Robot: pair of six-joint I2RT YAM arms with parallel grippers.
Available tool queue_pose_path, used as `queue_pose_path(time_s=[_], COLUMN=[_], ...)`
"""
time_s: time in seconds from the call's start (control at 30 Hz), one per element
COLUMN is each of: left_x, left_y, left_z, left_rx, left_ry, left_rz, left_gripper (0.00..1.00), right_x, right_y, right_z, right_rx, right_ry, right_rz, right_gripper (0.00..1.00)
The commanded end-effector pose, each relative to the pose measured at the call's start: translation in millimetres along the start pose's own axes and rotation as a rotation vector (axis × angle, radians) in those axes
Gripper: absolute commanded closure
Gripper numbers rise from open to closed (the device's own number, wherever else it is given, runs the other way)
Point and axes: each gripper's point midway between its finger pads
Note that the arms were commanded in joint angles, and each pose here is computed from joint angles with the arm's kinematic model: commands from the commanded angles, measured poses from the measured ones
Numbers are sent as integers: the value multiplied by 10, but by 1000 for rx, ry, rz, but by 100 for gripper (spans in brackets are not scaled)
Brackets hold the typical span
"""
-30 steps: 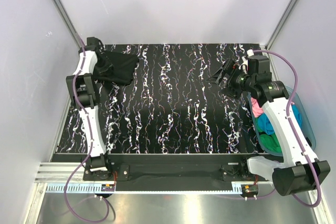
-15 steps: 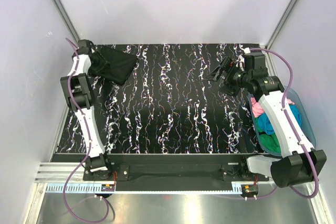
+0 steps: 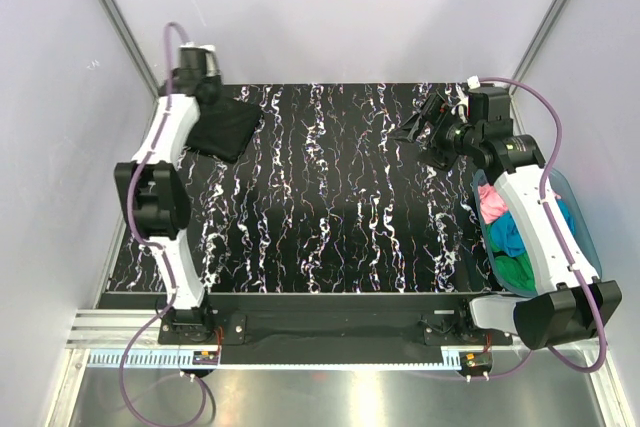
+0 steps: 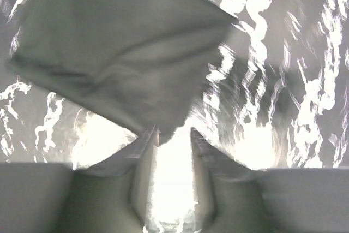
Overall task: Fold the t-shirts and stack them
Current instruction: Neatly place the folded tshirt to the corner
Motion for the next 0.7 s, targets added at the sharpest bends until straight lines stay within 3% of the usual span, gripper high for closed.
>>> queue_pose_path(time_s=[0.0, 0.03, 0.13, 0.3, 0.47, 0.67], left_x=[-226, -264, -425, -559, -476, -650], left_y=[160, 185, 401, 742, 975, 1153], left_z=[-283, -422, -544, -514, -523, -622], left_rx=[30, 19, 18, 48, 50, 2], left_ry=[301, 326, 355, 368, 404, 385], left_rz=[50, 74, 137, 212, 194, 222], left_gripper=[76, 89, 100, 100, 100, 99], right_x=[21, 21, 13, -1, -5, 26], right_y=[-106, -118, -168, -219, -244, -283], right_z=[217, 216, 251, 245, 245, 300], right_rx=[63, 63, 73, 65, 65, 72], right_ry=[-24, -20, -20, -16, 10, 25], right_rz=[-9, -10, -16, -20, -30, -46], right_gripper=[0, 0, 0, 0, 0, 0])
Point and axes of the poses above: each gripper's point midway between its finger pads, its own y axis out along the fingers, its own z axis along the line the jaws close on, x = y × z, and after that the axes turned 14 degrees about y, right-handed
